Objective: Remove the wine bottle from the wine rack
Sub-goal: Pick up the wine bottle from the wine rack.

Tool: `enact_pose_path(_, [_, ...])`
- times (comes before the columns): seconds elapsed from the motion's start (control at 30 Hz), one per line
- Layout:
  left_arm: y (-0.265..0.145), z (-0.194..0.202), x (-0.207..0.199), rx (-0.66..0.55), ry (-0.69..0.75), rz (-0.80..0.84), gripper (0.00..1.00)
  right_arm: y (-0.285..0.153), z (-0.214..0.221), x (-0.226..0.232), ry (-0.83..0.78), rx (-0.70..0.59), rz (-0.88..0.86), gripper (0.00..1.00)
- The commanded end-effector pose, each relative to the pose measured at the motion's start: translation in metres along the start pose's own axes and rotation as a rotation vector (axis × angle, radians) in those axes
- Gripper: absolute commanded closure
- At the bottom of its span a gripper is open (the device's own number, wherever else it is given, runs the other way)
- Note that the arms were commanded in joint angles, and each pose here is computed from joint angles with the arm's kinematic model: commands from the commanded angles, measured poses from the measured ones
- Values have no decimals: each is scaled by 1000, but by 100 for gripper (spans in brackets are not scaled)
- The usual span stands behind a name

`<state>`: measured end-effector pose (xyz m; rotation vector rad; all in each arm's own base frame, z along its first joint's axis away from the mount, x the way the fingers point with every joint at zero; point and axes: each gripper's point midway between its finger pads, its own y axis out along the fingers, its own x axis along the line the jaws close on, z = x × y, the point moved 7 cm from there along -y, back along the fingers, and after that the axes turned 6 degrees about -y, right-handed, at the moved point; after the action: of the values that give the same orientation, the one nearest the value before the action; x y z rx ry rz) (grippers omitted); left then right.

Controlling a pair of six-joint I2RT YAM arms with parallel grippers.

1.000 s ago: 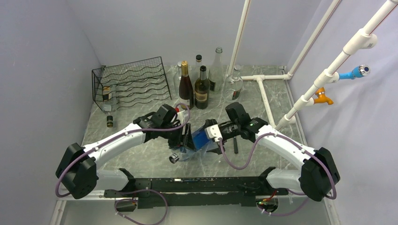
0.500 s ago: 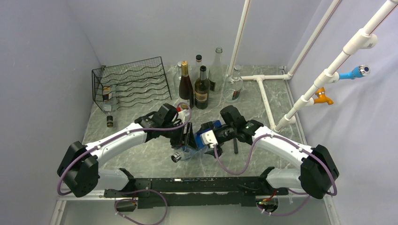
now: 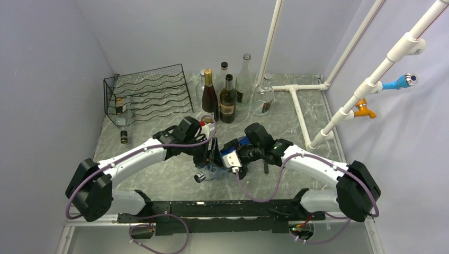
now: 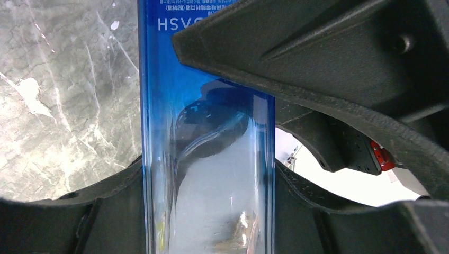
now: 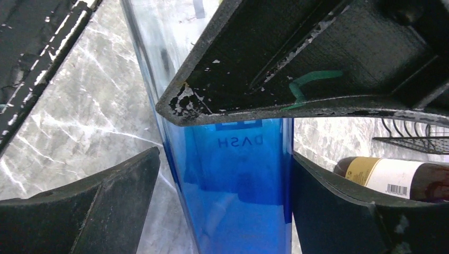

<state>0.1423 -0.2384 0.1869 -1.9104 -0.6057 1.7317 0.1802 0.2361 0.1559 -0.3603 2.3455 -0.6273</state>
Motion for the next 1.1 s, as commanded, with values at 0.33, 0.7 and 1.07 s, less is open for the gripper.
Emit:
enact_pose_path(0.33, [-14, -15, -48, -64, 189, 232, 100, 4, -1, -6, -52, 23, 11, 43])
enact_pose_path(0.7, [-14, -12, -43, -64, 181, 214, 74, 6, -2, -2, -46, 1, -19, 100])
enact_pose_path(1.07, [-14, -10, -37, -80, 189, 199, 25, 5, -4, -4, 9, -44, -24, 100])
